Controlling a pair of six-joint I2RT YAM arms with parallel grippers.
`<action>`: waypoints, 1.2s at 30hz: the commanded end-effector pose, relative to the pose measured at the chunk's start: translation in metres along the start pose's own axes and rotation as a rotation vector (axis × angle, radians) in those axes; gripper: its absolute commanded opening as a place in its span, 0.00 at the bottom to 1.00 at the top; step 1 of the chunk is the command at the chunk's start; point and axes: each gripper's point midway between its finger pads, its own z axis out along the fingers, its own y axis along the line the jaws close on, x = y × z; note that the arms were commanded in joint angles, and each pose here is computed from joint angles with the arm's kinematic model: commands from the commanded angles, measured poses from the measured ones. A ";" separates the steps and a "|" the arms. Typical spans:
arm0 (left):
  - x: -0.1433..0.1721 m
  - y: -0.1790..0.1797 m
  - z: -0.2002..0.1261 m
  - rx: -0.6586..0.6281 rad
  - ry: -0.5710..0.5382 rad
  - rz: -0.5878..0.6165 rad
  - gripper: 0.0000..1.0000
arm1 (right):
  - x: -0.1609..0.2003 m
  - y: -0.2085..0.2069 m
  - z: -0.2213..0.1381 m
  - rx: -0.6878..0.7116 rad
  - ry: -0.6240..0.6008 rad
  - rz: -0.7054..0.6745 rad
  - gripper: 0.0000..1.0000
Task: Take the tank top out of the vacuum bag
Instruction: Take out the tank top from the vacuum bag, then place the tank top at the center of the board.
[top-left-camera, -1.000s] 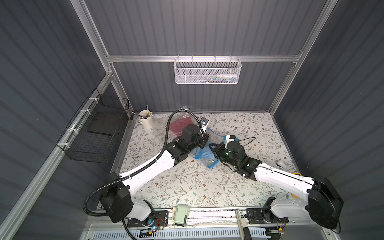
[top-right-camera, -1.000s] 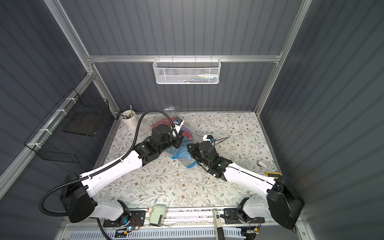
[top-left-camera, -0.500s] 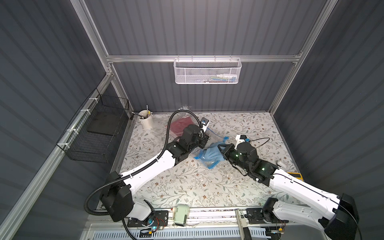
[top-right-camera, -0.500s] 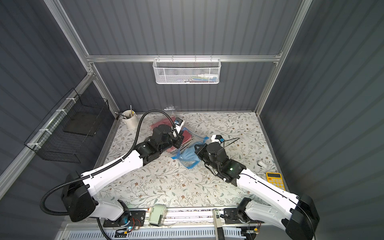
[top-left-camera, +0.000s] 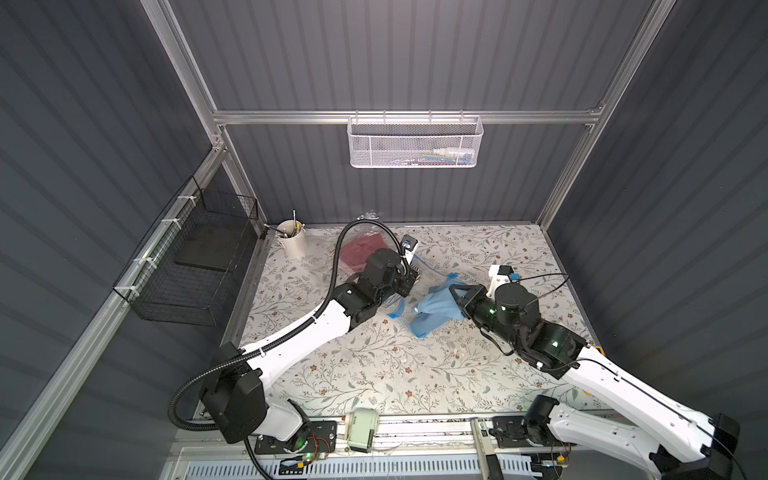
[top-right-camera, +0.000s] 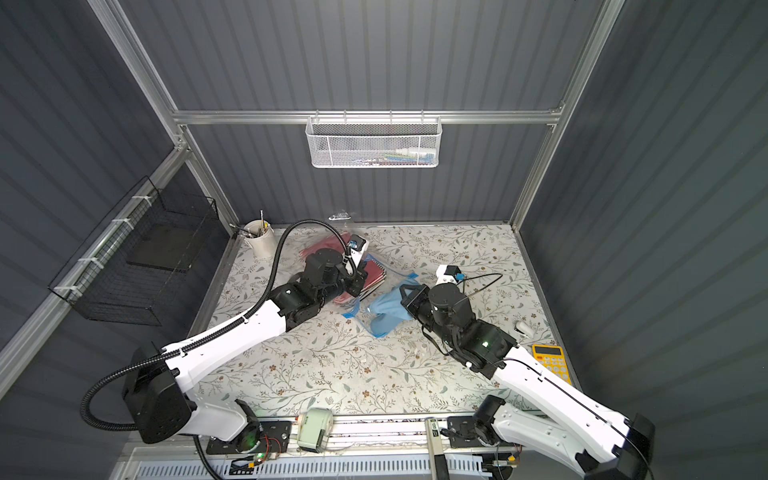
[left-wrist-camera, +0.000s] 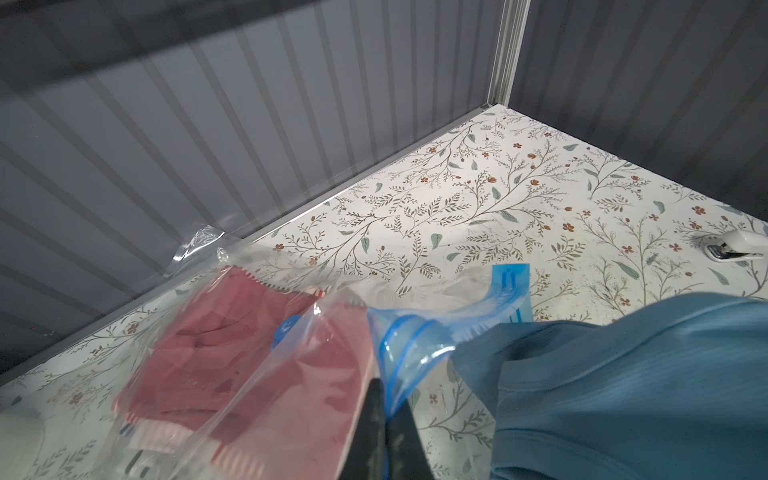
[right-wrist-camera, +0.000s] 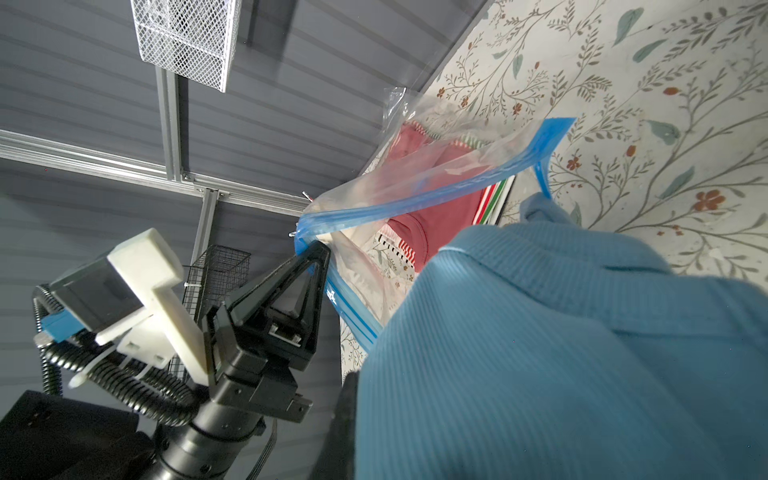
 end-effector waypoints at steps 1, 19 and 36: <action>-0.004 0.007 -0.001 -0.015 -0.008 0.011 0.00 | -0.016 0.017 -0.018 -0.036 -0.049 -0.013 0.00; -0.003 0.009 0.000 -0.019 -0.005 0.009 0.00 | -0.061 0.010 -0.077 0.055 -0.220 -0.086 0.00; -0.004 0.012 -0.001 -0.026 -0.008 0.015 0.00 | -0.108 -0.002 -0.061 0.087 -0.285 -0.046 0.00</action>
